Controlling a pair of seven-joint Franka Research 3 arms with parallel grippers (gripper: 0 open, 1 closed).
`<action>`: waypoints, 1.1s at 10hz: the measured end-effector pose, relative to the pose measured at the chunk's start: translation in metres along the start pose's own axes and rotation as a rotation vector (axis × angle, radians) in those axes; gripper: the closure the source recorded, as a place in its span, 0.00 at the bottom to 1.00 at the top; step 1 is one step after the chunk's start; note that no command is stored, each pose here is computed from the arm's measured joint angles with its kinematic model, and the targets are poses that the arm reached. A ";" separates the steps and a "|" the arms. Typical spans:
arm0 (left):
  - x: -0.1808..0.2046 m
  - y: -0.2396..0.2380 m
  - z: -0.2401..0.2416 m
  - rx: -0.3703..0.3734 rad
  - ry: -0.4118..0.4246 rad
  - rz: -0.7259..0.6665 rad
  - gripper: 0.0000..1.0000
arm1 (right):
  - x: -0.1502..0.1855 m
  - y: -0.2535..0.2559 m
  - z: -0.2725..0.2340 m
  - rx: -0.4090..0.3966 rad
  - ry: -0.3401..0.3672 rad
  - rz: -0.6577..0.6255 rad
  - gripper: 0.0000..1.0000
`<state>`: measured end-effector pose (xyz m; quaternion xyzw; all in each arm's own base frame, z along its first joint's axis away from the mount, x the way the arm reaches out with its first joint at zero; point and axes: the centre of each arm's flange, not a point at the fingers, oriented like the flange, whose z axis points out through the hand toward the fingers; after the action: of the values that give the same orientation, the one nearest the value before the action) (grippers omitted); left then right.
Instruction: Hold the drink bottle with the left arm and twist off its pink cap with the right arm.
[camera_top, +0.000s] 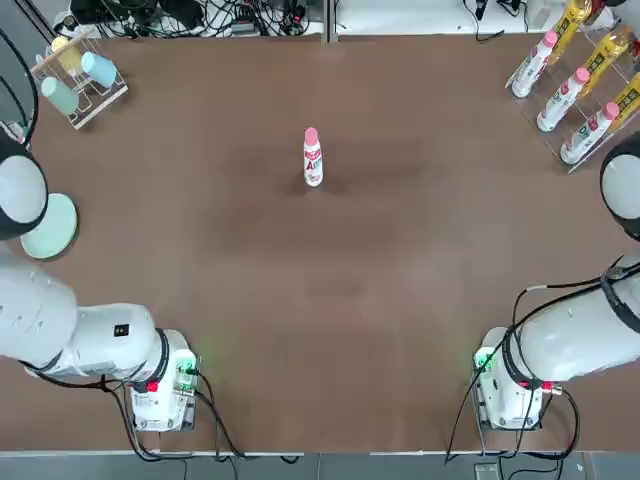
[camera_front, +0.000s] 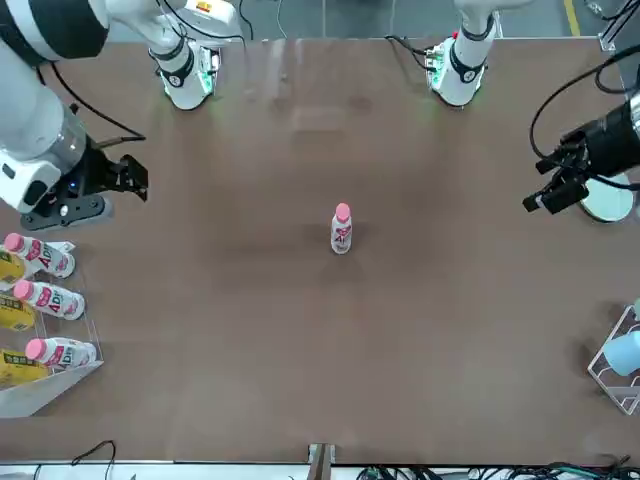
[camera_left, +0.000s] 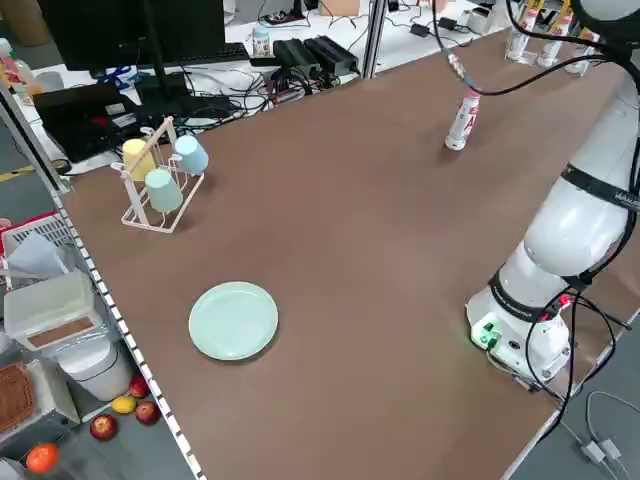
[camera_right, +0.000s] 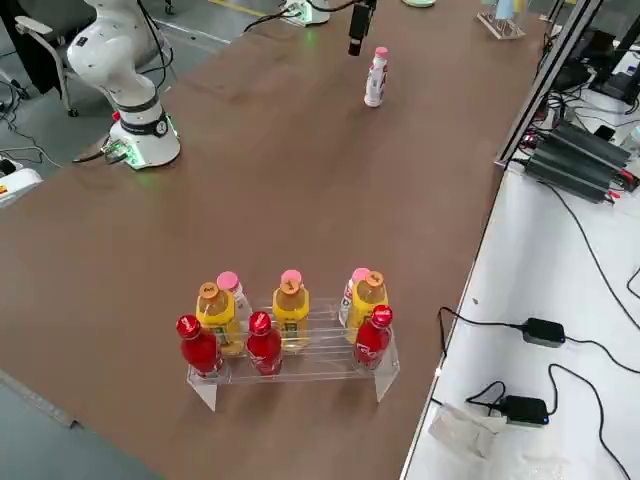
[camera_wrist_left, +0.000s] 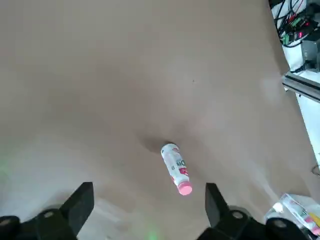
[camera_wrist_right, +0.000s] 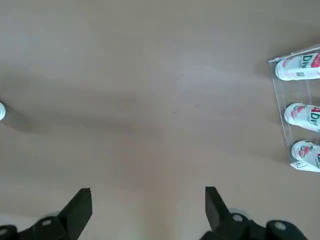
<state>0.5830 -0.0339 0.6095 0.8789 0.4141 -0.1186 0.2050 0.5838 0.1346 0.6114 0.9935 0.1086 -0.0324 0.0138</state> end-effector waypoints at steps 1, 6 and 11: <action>0.013 0.002 0.010 -0.025 -0.035 0.005 0.02 | 0.001 -0.007 0.003 -0.001 -0.005 -0.012 0.00; 0.052 0.010 0.054 -0.127 -0.189 0.025 0.02 | 0.009 -0.028 0.019 -0.004 -0.033 -0.047 0.00; 0.079 0.011 0.125 -0.170 -0.413 -0.114 0.03 | 0.014 -0.069 0.044 -0.011 -0.078 -0.114 0.00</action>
<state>0.6360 -0.0441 0.4711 0.7906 0.4211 -0.2720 0.3518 0.5800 0.2034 0.5648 0.9836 0.1645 -0.0711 0.0218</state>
